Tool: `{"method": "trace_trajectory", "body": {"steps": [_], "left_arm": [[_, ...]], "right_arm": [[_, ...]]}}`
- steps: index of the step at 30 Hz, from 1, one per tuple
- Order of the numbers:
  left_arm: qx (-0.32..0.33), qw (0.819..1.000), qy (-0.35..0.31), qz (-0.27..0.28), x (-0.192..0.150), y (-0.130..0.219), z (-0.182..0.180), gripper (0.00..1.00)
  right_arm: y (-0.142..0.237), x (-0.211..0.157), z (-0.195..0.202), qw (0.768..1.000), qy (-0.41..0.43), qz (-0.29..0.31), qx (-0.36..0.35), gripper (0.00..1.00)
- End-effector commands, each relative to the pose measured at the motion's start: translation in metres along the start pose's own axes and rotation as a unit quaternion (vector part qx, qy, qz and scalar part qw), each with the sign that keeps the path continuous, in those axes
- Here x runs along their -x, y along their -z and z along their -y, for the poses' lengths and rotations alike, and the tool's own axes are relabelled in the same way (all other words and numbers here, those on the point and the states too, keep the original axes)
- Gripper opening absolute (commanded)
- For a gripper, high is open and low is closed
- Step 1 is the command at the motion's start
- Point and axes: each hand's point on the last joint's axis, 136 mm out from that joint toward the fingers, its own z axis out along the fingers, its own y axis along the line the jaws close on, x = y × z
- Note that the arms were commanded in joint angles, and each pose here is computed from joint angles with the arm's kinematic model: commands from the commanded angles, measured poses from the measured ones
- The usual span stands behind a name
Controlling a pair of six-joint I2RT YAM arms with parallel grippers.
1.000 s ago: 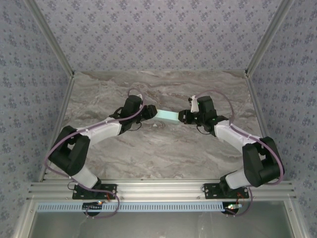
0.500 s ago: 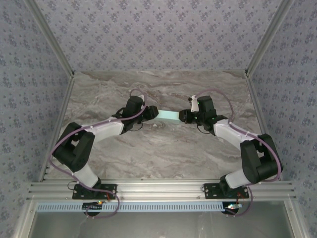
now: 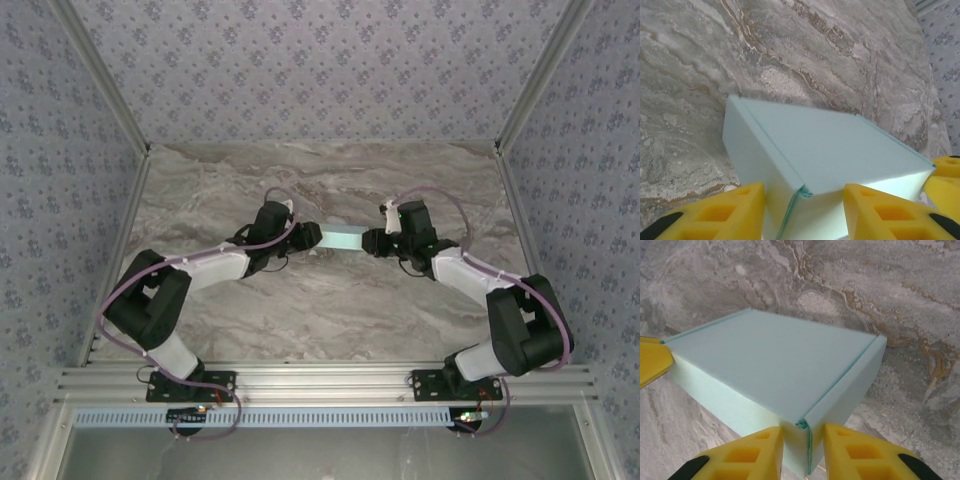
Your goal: Fold the paper box
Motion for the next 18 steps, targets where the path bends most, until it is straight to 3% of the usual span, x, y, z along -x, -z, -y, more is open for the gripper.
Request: {"method": "trace_trajectory", "body": {"steps": [1, 10, 18], "left_arm": [[-0.021, 0.999, -0.009, -0.025, -0.017, 0.000, 0.010, 0.45], [0.007, 0.999, 0.000, -0.045, -0.035, -0.015, -0.013, 0.45], [0.028, 0.999, -0.011, -0.044, -0.036, -0.013, -0.022, 0.53]], "right_arm": [[-0.002, -0.028, -0.001, 0.999, 0.013, -0.038, -0.004, 0.28], [-0.008, -0.067, 0.022, 0.996, 0.011, -0.077, -0.048, 0.30], [0.003, -0.060, 0.023, 0.995, 0.027, -0.075, -0.068, 0.38]]}}
